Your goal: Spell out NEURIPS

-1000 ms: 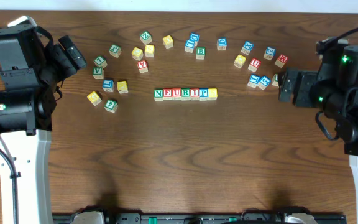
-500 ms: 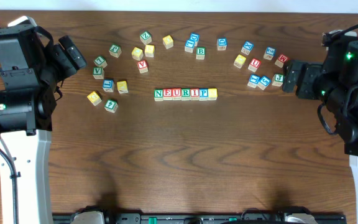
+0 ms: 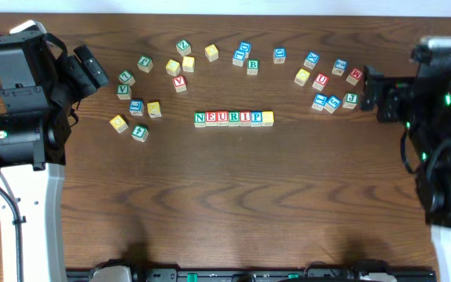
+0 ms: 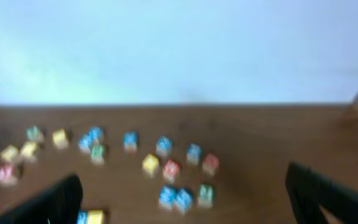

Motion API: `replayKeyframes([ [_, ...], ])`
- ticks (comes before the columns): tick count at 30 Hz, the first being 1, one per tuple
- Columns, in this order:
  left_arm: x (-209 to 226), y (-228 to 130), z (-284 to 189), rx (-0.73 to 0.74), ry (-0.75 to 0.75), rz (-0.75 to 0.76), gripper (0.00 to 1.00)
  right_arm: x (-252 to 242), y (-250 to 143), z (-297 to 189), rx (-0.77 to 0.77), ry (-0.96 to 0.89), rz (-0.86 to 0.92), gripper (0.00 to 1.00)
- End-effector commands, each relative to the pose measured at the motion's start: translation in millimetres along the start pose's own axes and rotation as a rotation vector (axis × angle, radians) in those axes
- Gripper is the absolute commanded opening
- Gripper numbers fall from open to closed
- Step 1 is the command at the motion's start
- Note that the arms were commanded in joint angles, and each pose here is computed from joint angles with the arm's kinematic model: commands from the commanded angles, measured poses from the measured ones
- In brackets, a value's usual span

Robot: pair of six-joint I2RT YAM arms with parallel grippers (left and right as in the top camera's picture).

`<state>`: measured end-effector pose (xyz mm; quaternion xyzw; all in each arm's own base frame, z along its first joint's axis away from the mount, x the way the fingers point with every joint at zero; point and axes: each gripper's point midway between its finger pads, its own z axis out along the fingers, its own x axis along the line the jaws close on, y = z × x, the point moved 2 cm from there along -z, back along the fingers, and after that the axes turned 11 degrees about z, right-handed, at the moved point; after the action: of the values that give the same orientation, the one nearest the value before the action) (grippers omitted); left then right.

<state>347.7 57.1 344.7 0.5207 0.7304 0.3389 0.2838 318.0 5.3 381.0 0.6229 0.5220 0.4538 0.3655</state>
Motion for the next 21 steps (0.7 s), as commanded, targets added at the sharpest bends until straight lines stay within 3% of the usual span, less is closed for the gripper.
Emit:
replayKeyframes([
  [1,2.5,2.7,-0.5,-0.006,0.012,0.003,0.97,-11.3,-22.6,-11.6,-0.067,0.012,-0.019,0.99],
  [13,2.5,2.7,-0.5,-0.006,0.012,0.003,0.98,-30.6,-123.6,-38.5,-0.371,0.071,-0.036,0.99],
  [21,2.5,2.7,-0.5,-0.006,0.012,0.003,0.98,-39.3,-171.7,-38.9,-0.449,0.080,-0.041,0.99],
])
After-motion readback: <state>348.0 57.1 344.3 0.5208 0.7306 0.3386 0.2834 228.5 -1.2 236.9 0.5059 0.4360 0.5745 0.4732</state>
